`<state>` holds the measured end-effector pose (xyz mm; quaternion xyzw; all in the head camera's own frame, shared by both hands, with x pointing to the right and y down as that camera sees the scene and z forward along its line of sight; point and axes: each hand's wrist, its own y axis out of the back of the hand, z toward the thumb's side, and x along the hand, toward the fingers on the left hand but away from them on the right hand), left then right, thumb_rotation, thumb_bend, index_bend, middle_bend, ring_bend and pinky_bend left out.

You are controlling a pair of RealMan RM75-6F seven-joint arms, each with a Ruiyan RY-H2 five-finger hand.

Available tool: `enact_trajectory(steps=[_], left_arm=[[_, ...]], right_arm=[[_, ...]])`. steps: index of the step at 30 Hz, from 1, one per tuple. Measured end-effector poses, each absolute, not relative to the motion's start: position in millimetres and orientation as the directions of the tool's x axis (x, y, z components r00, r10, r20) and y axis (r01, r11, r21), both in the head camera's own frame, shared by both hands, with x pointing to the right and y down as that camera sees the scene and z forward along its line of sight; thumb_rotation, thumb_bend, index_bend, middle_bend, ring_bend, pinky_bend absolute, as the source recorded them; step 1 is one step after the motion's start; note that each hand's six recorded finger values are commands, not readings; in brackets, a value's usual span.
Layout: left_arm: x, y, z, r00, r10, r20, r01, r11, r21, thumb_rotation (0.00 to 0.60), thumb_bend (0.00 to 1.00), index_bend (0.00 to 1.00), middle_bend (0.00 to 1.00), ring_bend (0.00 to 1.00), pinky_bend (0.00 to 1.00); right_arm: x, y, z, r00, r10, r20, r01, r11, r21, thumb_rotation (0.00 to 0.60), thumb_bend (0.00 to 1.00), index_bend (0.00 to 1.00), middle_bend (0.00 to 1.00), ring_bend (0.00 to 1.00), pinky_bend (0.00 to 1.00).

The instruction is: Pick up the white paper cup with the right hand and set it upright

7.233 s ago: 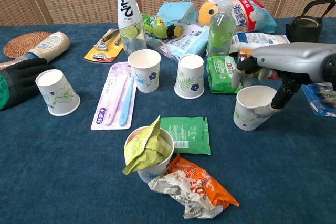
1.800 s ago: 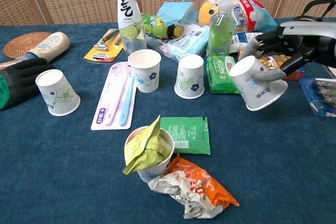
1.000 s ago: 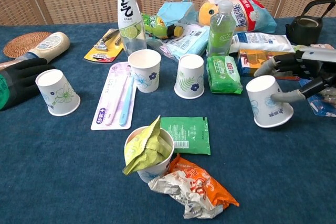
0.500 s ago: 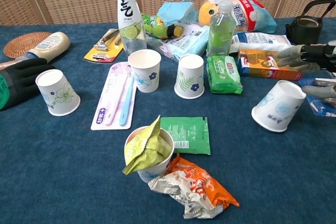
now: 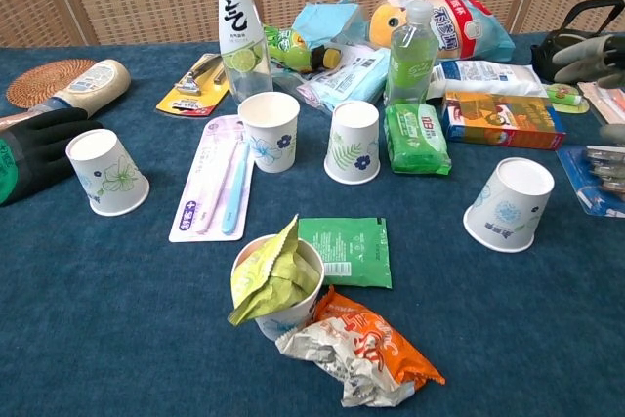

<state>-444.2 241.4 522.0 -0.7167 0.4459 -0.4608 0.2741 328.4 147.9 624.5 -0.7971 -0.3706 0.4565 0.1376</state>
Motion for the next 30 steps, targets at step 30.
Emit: enact_trajectory(steps=[30], left_arm=[[-454,251,532,0.077,-0.899,0.431,-0.313,-0.432,-0.846,0.600,0.35,0.00,0.14,0.00,0.06]], right_arm=[[392,187,573,-0.062,0.917,-0.394,0.141,-0.383,-0.913,0.600,0.40,0.08,0.13,0.00,0.00]])
